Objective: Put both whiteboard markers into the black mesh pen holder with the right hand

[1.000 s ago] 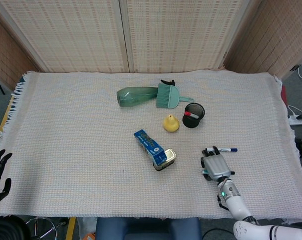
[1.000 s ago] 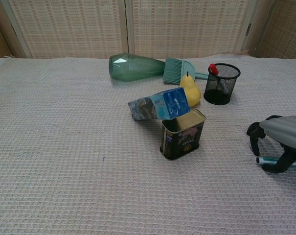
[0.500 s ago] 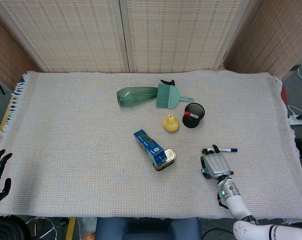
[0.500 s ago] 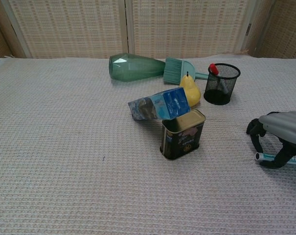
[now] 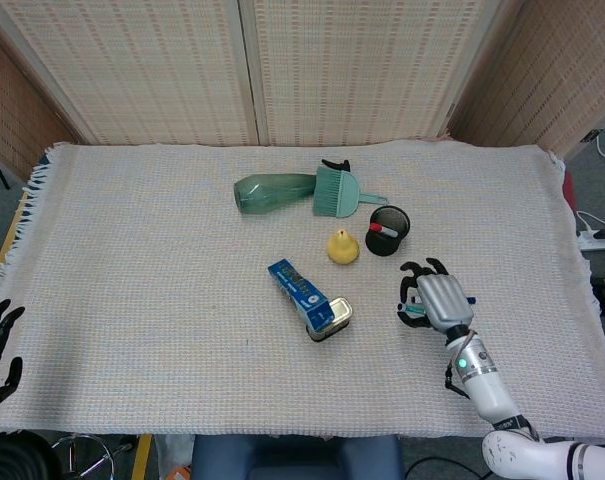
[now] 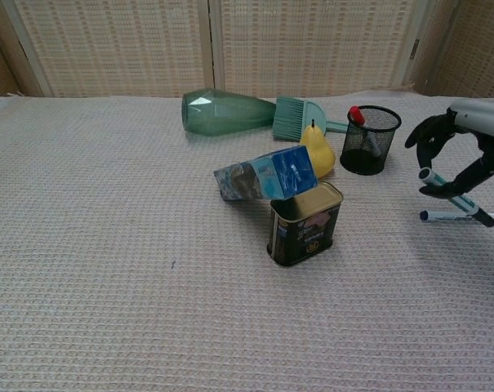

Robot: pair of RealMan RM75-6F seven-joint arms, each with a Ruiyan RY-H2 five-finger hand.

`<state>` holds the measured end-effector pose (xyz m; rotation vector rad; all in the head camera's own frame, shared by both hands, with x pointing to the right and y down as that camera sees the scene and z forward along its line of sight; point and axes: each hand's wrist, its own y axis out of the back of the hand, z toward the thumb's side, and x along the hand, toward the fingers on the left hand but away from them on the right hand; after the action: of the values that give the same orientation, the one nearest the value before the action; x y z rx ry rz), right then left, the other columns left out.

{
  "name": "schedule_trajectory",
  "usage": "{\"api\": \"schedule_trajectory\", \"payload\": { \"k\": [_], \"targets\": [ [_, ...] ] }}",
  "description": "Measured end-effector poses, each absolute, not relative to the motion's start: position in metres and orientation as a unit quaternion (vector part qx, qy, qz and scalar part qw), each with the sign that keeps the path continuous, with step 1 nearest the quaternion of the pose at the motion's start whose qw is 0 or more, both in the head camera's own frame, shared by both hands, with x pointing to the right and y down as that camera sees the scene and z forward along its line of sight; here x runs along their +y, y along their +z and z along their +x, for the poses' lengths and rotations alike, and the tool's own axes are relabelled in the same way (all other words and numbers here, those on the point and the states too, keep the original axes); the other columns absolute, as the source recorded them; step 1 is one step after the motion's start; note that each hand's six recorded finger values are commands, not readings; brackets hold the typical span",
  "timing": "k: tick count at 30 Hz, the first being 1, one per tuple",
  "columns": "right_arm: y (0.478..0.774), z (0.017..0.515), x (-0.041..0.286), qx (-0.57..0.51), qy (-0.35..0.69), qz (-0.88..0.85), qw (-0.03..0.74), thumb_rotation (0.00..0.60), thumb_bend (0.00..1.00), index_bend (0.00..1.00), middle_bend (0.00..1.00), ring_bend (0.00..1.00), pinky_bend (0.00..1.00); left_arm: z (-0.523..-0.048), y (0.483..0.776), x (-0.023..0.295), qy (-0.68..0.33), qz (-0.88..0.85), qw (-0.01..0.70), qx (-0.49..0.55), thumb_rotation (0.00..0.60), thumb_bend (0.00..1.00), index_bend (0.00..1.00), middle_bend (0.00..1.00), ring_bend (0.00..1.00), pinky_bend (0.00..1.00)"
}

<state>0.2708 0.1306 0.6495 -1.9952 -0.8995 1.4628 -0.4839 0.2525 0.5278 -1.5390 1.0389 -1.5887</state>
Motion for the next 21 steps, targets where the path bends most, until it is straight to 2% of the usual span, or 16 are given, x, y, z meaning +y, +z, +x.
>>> {"api": "schedule_trajectory", "payload": {
  "k": [7,12,21],
  "targets": [
    [0.611,0.275,0.077,-0.441,0.425,-0.778,0.145,0.600,0.29,0.66,0.22,0.30,0.16,-0.484,0.527,0.252,-0.611,-0.590,0.344,0.400,0.600,0.48,0.12,0.00,0.00,0.10],
    [0.596,0.288,0.031,-0.488,0.357,-0.793,0.073,0.600,0.30,0.65,0.22,0.31,0.17,-0.485,0.528,0.252,-0.614,-0.587,0.345,0.399,0.600,0.49,0.12,0.00,0.00,0.10],
    [0.602,0.311,-0.043,-0.498,0.361,-0.783,0.087,0.600,0.32,0.65,0.22,0.32,0.18,-0.496,0.535,0.250,-0.630,-0.576,0.334,0.401,0.600,0.48,0.12,0.00,0.00,0.10]
  ]
}}
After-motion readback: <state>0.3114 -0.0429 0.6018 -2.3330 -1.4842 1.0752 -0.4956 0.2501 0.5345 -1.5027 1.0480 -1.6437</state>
